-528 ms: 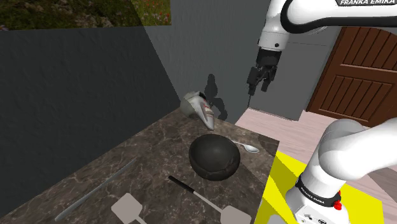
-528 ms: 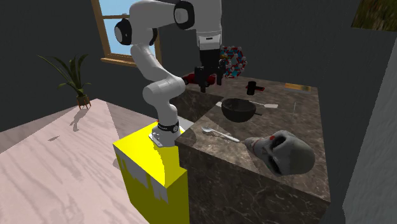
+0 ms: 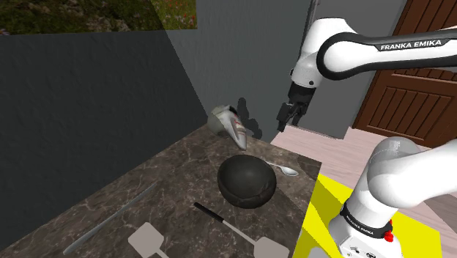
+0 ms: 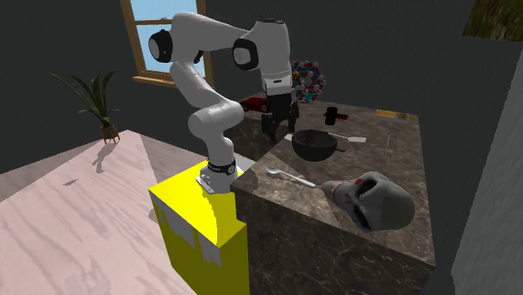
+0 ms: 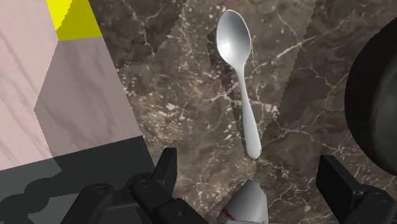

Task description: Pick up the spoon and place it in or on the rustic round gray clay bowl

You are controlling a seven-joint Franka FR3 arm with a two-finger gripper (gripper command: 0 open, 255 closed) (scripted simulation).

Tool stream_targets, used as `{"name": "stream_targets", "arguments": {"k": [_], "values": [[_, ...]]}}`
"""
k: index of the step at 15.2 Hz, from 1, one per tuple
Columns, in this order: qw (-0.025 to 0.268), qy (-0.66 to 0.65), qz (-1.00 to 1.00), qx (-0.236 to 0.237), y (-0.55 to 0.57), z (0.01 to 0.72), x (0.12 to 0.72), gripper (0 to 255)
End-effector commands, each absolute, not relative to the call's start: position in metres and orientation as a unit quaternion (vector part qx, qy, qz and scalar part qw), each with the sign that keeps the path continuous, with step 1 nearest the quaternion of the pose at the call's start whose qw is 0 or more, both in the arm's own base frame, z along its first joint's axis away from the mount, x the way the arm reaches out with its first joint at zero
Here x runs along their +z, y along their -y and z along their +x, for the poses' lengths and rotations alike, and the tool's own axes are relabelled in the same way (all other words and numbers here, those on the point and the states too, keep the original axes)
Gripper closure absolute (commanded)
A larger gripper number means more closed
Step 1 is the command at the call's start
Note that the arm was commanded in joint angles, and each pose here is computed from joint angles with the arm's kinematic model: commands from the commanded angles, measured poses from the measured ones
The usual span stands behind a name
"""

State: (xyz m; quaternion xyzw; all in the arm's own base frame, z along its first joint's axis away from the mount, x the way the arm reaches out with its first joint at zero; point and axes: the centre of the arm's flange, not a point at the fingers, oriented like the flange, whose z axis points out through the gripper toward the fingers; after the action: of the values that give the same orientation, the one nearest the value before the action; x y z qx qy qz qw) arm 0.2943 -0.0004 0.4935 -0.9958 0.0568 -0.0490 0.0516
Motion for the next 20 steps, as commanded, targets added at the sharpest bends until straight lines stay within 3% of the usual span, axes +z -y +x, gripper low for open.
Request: {"name": "stream_targets", "arguments": {"k": [1,8,20], "values": [[0.053,-0.051,-0.995,-0.064,-0.005,0.292,0.469,0],[0.057,-0.031,-0.992,-0.110,-0.028,0.294,0.379,0],[0.058,-0.030,-0.991,-0.114,-0.034,0.304,0.333,0]]}}
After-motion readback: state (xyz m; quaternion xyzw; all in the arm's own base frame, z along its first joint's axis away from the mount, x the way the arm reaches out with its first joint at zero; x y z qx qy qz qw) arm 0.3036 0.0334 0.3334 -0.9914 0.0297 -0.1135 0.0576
